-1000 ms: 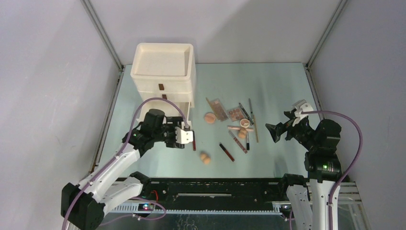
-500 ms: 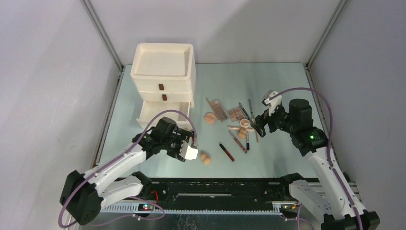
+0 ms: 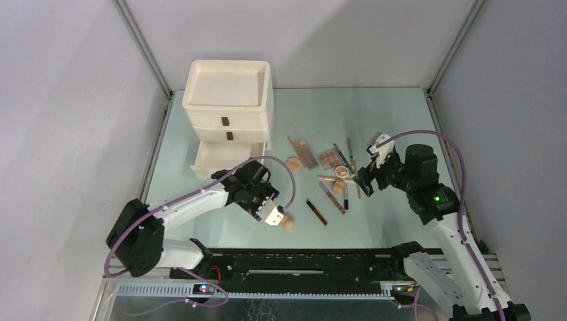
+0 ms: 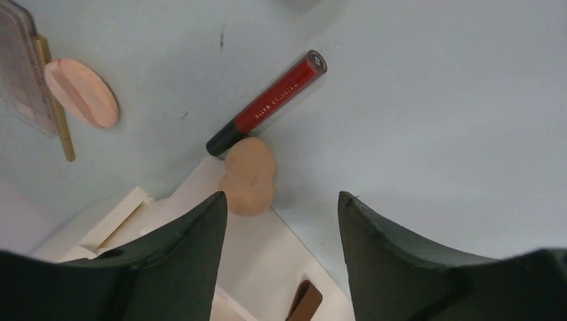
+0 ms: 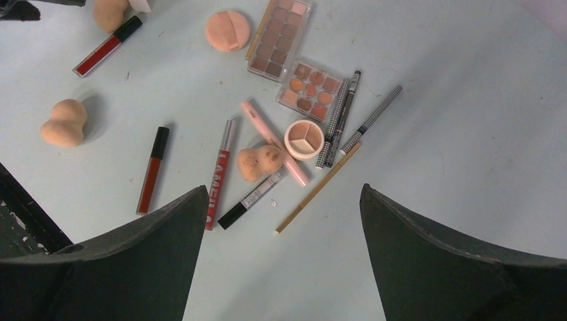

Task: Organize the makeup
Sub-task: Pick up the makeup tool from the center of the board.

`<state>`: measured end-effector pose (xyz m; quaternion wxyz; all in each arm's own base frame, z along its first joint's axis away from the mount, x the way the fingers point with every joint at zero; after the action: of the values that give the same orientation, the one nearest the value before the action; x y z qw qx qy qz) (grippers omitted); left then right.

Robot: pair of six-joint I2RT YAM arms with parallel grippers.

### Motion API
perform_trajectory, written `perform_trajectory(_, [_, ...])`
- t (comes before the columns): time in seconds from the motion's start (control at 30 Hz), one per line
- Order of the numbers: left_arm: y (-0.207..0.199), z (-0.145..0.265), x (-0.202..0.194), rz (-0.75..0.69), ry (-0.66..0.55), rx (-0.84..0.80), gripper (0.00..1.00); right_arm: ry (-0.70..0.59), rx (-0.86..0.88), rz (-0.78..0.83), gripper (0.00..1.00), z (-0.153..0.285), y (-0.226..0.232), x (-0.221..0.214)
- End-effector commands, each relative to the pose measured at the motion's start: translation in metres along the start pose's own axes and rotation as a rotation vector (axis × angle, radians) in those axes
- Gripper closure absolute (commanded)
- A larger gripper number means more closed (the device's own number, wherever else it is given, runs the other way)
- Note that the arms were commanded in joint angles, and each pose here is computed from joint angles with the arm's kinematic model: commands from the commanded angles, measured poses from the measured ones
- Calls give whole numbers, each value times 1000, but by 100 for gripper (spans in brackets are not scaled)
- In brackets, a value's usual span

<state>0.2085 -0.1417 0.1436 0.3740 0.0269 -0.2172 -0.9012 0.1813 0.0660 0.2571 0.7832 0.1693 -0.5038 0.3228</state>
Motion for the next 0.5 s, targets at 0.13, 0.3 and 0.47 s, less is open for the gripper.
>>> perform_trajectory(0.13, [29, -4, -3, -124, 86, -61, 38, -5, 6, 42, 7, -1, 2, 1])
perform_trajectory(0.3, [35, -13, -2, -153, 104, -93, 39, 0, 6, 48, 7, -2, 2, -3])
perform_trajectory(0.47, [36, -24, -6, -175, 148, -112, 43, -2, 5, 48, 7, -2, 2, -2])
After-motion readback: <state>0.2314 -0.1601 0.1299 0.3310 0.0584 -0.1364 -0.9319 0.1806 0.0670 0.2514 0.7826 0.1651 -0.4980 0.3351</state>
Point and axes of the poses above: each gripper's point midway between its finger pads, its own z axis back along the fingers, its own y axis along the line the jaws close on, x = y × z, the point moved 9 cm from there along z, back along the fingers, and after that the axes turned 5 degrees about -z, right-handed, at the moved point
